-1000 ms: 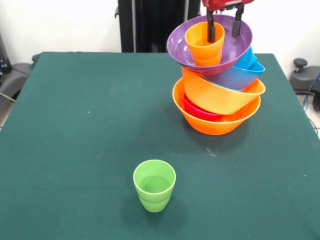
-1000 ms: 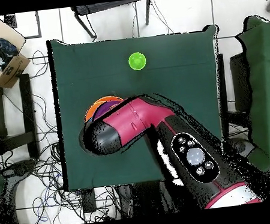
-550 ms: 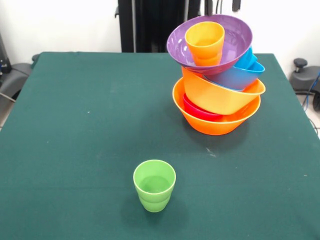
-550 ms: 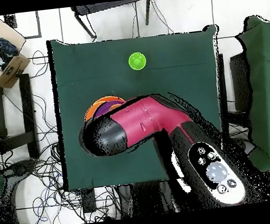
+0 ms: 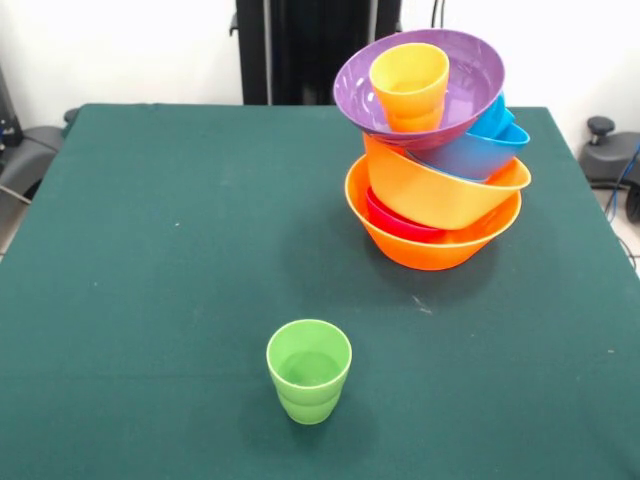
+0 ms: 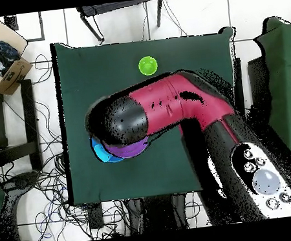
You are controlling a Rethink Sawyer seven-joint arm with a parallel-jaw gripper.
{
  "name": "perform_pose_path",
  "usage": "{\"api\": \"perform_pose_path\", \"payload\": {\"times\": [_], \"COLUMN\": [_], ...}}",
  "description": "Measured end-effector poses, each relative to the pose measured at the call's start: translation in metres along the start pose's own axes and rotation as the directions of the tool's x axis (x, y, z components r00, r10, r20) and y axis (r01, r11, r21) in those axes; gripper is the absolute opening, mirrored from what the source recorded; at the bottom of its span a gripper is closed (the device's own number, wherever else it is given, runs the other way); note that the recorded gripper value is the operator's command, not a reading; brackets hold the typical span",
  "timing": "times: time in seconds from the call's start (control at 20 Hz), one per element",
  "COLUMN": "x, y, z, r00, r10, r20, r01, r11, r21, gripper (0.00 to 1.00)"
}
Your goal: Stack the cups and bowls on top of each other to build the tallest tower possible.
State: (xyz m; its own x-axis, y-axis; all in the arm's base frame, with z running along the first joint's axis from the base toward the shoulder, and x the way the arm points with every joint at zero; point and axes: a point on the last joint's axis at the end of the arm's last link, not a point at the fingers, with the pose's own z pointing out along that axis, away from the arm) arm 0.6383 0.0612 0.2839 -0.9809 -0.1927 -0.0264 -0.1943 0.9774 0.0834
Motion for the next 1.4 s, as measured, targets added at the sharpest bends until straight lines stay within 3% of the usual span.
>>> {"api": "perform_pose_path", "payload": {"times": [0.05,0.2,0.35,0.5,0.85,1.1,1.4], "x": [-0.018,-0.049,-0.069,-0.088,-0.11,-0.111,-0.111], "y": [0.0,0.0,-0.001,-0.004,-0.008,-0.01,-0.017], "z": [0.005,0.022,0.043,0.077,0.157,0.185,0.199], "r00": [0.9989,0.9921,0.9855,0.9767,0.9565,0.9573,0.9594], "r10": [-0.036,-0.095,-0.125,-0.146,-0.146,-0.143,-0.139], "r20": [0.031,0.082,0.115,0.158,0.253,0.251,0.246], "r01": [0.036,0.094,0.124,0.148,0.16,0.16,0.155], "r11": [0.9993,0.9955,0.9922,0.9889,0.9863,0.9859,0.9868], "r21": [0.007,0.016,0.013,-0.002,-0.038,-0.048,-0.047], "gripper": [1.0,1.0,1.0,1.0,1.0,1.0,1.0]}}
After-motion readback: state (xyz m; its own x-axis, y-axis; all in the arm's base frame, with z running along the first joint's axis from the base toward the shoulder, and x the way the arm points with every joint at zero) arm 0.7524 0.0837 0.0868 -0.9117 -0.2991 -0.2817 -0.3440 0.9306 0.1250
